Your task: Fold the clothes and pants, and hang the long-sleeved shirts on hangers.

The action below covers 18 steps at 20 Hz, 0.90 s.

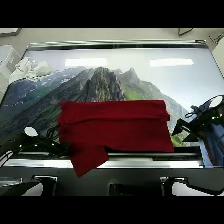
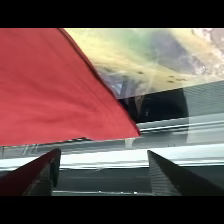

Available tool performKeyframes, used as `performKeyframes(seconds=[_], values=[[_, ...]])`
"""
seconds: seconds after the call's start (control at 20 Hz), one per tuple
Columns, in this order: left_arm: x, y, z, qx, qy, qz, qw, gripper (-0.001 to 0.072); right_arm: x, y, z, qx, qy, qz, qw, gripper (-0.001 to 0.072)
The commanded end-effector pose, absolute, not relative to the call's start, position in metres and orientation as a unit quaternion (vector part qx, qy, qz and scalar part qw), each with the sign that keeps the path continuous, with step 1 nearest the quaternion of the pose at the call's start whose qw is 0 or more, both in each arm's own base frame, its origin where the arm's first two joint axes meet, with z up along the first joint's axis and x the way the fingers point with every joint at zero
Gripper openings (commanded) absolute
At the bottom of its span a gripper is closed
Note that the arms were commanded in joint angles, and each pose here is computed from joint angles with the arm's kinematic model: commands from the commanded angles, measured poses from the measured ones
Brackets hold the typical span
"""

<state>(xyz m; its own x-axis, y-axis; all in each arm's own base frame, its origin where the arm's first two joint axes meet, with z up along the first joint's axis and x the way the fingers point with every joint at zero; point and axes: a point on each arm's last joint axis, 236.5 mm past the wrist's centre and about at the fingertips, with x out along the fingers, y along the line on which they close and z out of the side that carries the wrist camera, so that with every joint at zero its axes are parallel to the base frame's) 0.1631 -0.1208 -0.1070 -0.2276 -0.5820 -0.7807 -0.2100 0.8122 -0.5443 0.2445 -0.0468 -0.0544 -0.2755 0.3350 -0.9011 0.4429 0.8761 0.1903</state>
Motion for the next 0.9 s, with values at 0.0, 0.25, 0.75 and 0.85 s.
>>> performKeyframes(seconds=[0.0, 0.25, 0.75, 0.85], values=[[0.157, -0.119, -0.107, -0.246, 0.771, -0.173, 0.561, 0.0023, 0.217, -0.037, -0.077, 0.246, 0.816, -0.046, 0.520, 0.0636], [0.159, -0.117, -0.107, -0.250, 0.769, -0.171, 0.562, 0.0023, 0.205, -0.016, -0.110, 0.274, 0.807, -0.030, 0.523, 0.0629], [0.206, -0.091, -0.070, -0.235, 0.731, -0.174, 0.617, 0.0022, 0.236, -0.007, -0.082, 0.282, 0.780, 0.023, 0.558, 0.0036], [0.236, -0.076, -0.046, -0.217, 0.709, -0.172, 0.648, 0.0021, 0.268, -0.012, -0.061, 0.285, 0.749, 0.023, 0.598, 0.0034]])
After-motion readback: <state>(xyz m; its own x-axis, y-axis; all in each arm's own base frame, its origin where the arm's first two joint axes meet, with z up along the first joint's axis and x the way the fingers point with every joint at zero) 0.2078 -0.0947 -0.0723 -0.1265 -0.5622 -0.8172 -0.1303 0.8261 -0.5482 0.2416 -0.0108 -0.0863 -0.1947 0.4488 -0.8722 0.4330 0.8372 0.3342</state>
